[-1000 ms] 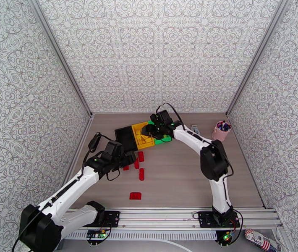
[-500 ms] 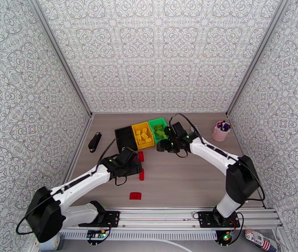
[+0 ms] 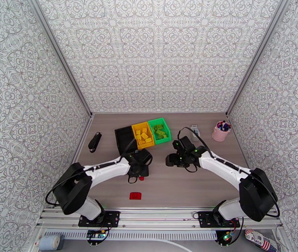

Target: Sort the legos into containers by color

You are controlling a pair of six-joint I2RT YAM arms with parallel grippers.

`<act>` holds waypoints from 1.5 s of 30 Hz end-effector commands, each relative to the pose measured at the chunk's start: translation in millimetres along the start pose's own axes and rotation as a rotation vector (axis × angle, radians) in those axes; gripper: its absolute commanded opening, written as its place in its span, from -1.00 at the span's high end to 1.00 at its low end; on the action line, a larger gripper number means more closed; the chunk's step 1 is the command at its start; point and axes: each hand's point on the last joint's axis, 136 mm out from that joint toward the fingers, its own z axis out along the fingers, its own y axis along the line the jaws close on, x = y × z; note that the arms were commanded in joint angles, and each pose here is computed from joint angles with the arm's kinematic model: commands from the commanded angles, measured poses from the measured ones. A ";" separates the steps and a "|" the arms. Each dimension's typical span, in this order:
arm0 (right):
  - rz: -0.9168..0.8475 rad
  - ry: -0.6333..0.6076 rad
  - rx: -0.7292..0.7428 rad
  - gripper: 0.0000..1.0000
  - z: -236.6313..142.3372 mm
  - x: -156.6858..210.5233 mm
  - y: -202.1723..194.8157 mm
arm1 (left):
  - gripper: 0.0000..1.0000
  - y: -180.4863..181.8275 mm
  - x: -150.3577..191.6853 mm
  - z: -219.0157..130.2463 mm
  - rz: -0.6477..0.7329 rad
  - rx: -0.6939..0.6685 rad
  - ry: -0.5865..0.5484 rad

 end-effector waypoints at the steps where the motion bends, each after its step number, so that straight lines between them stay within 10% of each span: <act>1: 0.005 -0.035 -0.039 -0.35 -3.5 -5.7 6.8 | -0.15 -6.6 -6.7 3.2 0.010 -0.011 -0.018; 12: -0.004 -0.029 -0.060 -0.24 -3.1 -15.2 17.8 | 0.51 -21.1 -8.5 -8.8 0.033 0.051 -0.048; 31: -0.044 0.043 -0.276 -0.22 15.5 0.6 94.6 | 0.56 1.8 -41.1 -51.5 -0.134 0.255 -0.129; 45: -0.055 0.081 -0.403 -0.22 26.7 -5.2 140.2 | 0.52 84.8 -124.4 -79.0 -0.255 0.208 -0.260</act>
